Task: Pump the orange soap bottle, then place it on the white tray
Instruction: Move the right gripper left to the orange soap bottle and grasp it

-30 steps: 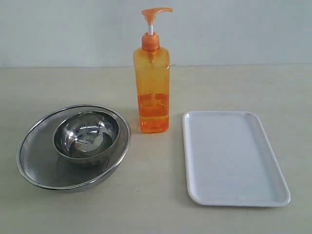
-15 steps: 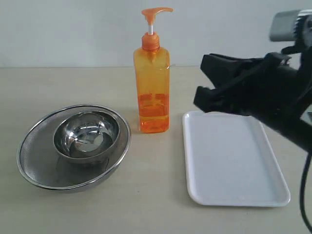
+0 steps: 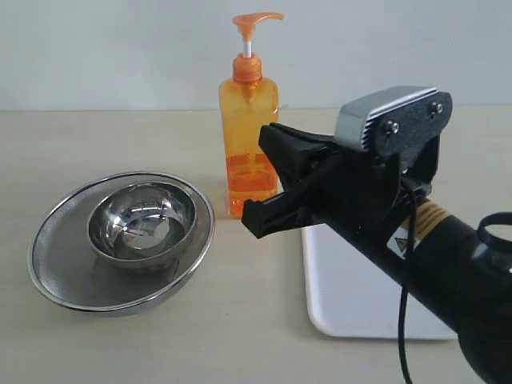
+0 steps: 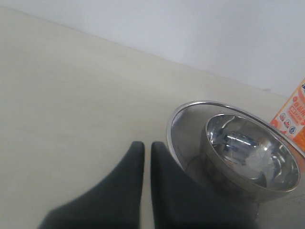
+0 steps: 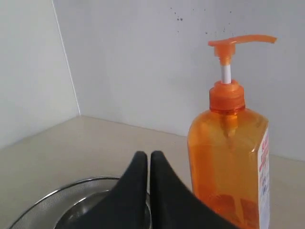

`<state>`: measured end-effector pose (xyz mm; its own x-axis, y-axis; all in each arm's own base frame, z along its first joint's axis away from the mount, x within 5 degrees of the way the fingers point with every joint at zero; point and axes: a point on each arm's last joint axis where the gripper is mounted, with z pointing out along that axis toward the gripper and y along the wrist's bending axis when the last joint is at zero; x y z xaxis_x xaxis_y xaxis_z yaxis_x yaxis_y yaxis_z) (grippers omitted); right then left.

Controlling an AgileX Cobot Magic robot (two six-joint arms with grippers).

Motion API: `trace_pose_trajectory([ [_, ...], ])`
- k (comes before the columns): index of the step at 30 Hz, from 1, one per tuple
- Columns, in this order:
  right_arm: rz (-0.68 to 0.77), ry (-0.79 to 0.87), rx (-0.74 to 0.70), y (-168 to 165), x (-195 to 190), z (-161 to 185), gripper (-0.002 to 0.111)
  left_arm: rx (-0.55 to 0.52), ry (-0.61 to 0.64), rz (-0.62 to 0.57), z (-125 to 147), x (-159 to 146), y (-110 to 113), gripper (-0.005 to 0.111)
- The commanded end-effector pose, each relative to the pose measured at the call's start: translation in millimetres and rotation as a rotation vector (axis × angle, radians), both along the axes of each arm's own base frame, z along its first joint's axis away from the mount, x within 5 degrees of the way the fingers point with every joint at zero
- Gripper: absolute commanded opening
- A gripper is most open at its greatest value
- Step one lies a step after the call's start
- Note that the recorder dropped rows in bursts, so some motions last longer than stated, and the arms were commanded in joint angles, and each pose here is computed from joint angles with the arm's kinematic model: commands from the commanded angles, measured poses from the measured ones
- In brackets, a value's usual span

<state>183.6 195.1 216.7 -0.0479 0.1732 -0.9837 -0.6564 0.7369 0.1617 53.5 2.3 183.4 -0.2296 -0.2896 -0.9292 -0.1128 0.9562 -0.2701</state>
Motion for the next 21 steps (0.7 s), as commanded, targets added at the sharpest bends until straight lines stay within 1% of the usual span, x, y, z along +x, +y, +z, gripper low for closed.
trace_pose_trajectory([
  [1, -0.012, -0.061, 0.011, 6.7, -0.5, -9.8, 0.000, -0.007, -0.002, 0.000, -0.9, 0.0, -0.2, 0.005],
  [3, -0.049, -0.032, 0.001, 6.4, 3.8, -18.5, 0.000, -0.007, -0.002, 0.000, -0.9, 0.0, -0.2, 0.005],
  [4, -0.071, -0.040, -0.029, 8.1, 7.4, -22.4, 0.002, -0.007, -0.002, 0.000, -0.9, 0.0, -0.2, 0.005],
  [5, -0.073, -0.071, -0.074, 11.5, 9.9, -24.6, 0.008, -0.007, -0.002, 0.000, -0.9, 0.0, -0.2, 0.005],
  [6, -0.063, -0.091, -0.105, 16.1, 12.1, -27.3, 0.019, -0.007, -0.002, 0.000, -0.9, 0.0, -0.2, 0.005],
  [7, -0.058, -0.095, -0.110, 20.7, 14.2, -28.8, 0.036, -0.007, -0.002, 0.000, -0.9, 0.0, -0.2, 0.005],
  [10, -0.078, -0.088, -0.098, 33.1, 24.5, -32.3, 0.105, -0.007, -0.002, 0.000, -0.9, 0.0, -0.2, 0.005],
  [12, -0.129, -0.065, -0.092, 36.5, 33.1, -37.5, 0.104, -0.007, -0.002, 0.000, -0.9, 0.0, -0.2, 0.005],
  [18, -0.158, -0.051, -0.081, 52.9, 49.2, -47.8, 0.104, -0.007, -0.002, 0.000, -0.9, 0.0, -0.2, 0.005],
  [21, -0.221, -0.028, -0.057, 54.0, 57.1, -49.4, 0.104, -0.007, -0.002, 0.000, -0.9, 0.0, -0.2, 0.005],
])
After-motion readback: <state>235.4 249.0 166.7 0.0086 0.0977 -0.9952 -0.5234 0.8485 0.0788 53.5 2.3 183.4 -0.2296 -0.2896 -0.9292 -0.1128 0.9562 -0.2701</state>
